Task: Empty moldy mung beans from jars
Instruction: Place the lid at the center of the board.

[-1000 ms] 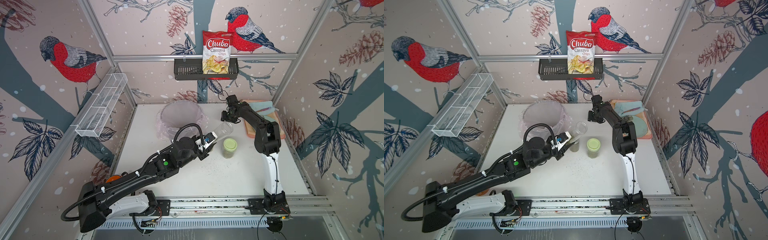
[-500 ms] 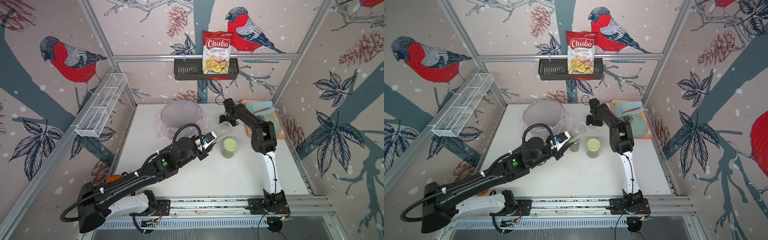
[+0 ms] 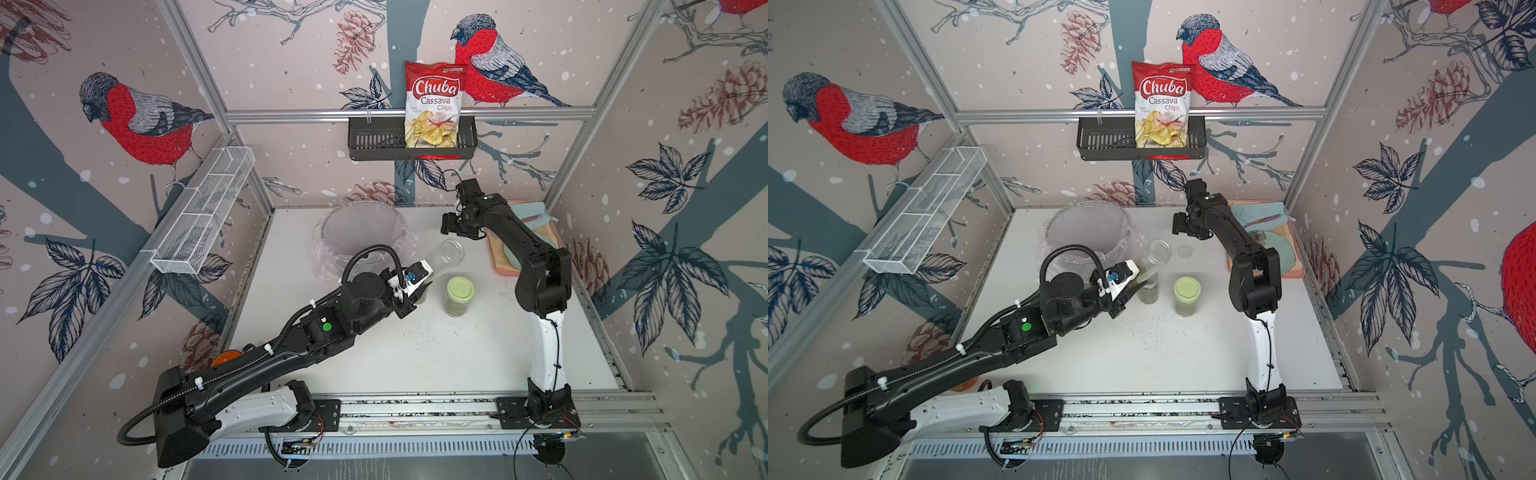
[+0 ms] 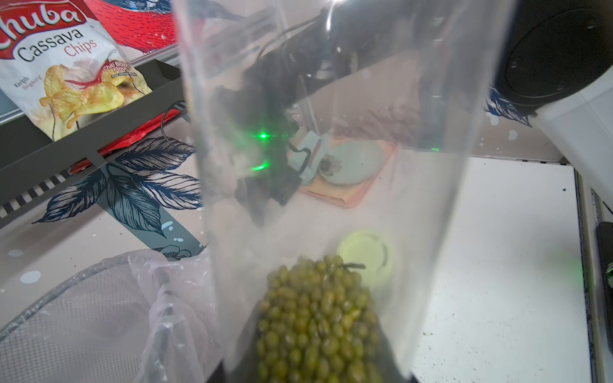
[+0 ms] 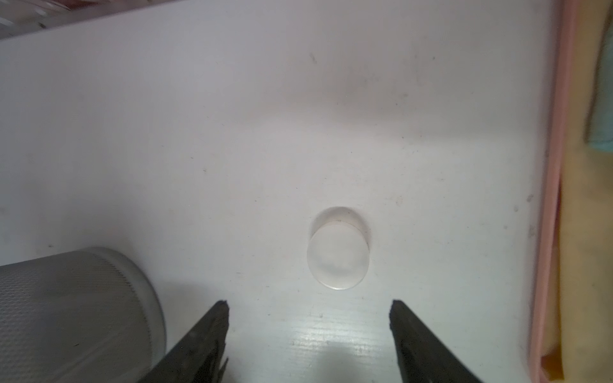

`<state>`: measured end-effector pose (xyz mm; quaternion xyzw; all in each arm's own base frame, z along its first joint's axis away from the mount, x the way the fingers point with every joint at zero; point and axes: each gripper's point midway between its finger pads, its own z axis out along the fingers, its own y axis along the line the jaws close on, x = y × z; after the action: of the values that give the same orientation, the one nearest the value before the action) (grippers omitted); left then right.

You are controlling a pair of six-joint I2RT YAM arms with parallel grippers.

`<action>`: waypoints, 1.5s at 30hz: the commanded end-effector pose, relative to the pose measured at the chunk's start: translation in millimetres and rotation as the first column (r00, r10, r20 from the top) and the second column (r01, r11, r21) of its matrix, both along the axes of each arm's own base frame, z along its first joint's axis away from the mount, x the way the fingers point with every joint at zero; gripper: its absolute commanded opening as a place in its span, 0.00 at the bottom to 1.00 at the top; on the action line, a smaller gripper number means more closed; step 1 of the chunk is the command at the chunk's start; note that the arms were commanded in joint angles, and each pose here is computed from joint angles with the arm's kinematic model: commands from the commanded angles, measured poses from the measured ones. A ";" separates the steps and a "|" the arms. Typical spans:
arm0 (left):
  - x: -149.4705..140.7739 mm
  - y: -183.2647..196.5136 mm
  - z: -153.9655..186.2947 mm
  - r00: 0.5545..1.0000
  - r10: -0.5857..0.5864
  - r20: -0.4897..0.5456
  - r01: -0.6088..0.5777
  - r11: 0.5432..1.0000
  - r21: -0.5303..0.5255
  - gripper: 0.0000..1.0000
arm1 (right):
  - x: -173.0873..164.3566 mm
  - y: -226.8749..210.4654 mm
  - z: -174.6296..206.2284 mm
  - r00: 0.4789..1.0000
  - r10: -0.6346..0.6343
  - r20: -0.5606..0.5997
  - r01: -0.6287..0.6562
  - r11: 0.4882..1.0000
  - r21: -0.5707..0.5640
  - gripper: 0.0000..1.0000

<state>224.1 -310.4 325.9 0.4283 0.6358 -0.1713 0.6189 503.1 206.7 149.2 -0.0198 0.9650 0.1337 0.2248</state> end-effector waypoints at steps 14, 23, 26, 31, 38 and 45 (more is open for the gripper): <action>45.4 51.3 44.4 0.934 0.329 0.140 -0.346 0.930 0.126 0.21 | -65.9 -7.2 139.3 0.962 -0.011 0.271 -0.053 0.972 0.227 0.77; 60.4 122.4 53.3 0.821 0.538 0.192 -0.564 0.816 0.127 0.21 | -105.9 16.8 222.3 0.891 0.084 0.446 -0.235 0.925 0.297 0.76; 63.0 139.0 51.4 0.778 0.587 0.222 -0.623 0.766 0.158 0.21 | -130.4 50.8 259.6 0.829 0.166 0.533 -0.362 0.887 0.287 0.76; 65.2 160.6 53.1 0.714 0.641 0.282 -0.697 0.691 0.191 0.21 | -156.9 86.1 298.4 0.748 0.227 0.624 -0.493 0.820 0.293 0.76; 65.6 191.0 57.3 0.624 0.691 0.365 -0.781 0.574 0.247 0.21 | -176.9 113.0 320.5 0.678 0.279 0.680 -0.599 0.745 0.292 0.76; 62.8 217.3 52.2 0.558 0.711 0.428 -0.830 0.479 0.286 0.20 | -173.8 124.3 321.5 0.663 0.321 0.676 -0.626 0.732 0.267 0.76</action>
<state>287.7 -105.7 370.6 0.2578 0.7045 0.3045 0.5870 333.1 326.3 464.7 -0.2426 0.7510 0.4081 0.4589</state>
